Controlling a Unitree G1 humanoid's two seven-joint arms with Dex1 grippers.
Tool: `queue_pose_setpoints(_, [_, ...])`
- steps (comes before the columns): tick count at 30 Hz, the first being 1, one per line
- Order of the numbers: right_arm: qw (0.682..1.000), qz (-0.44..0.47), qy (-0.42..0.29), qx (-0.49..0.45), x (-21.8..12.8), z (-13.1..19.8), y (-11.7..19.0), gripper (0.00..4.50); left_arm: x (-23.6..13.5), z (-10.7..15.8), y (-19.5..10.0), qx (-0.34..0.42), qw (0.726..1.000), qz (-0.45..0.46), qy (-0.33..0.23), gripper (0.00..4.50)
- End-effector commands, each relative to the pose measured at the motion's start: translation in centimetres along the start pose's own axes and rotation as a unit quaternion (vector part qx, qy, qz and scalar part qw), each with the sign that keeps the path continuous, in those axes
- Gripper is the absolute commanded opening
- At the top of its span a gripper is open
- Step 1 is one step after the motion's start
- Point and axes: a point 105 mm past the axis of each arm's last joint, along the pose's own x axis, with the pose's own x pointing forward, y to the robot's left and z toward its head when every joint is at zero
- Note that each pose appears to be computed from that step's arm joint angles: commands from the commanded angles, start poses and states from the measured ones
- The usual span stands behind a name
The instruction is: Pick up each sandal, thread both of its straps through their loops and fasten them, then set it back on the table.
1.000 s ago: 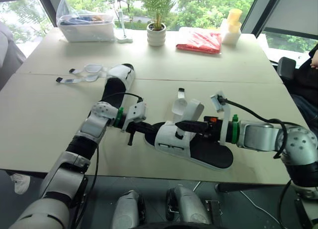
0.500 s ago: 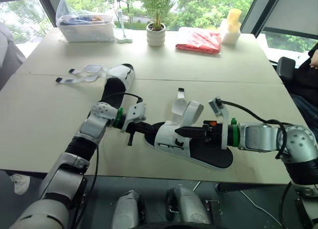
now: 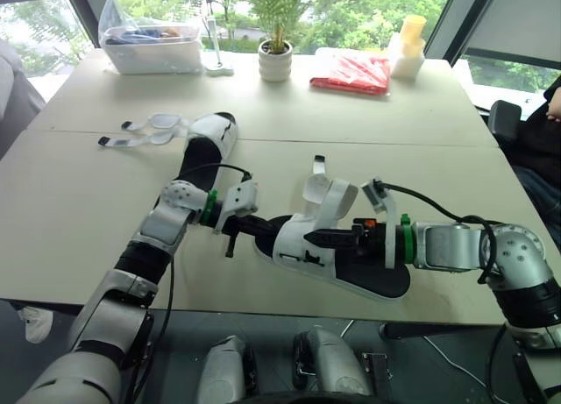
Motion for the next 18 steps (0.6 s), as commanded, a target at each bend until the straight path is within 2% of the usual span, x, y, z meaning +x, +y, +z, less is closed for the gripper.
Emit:
queue_pose_setpoints(1, [0.999,-0.005,0.029,-0.017,-0.2,-0.8,0.0,0.08,-0.1,-0.5,-0.1,-0.004,1.0,0.002,0.013,0.0])
queue_pose_setpoints(13, [1.0,0.024,0.017,0.005,-1.4,1.2,0.6,0.08,-0.1,-0.7,-0.1,-0.003,1.0,0.003,0.014,0.0])
queue_pose_setpoints(18, [0.998,-0.004,0.054,0.012,-0.9,-0.5,-0.4,0.08,-0.1,-0.8,-0.2,-0.002,1.0,0.004,0.014,0.0])
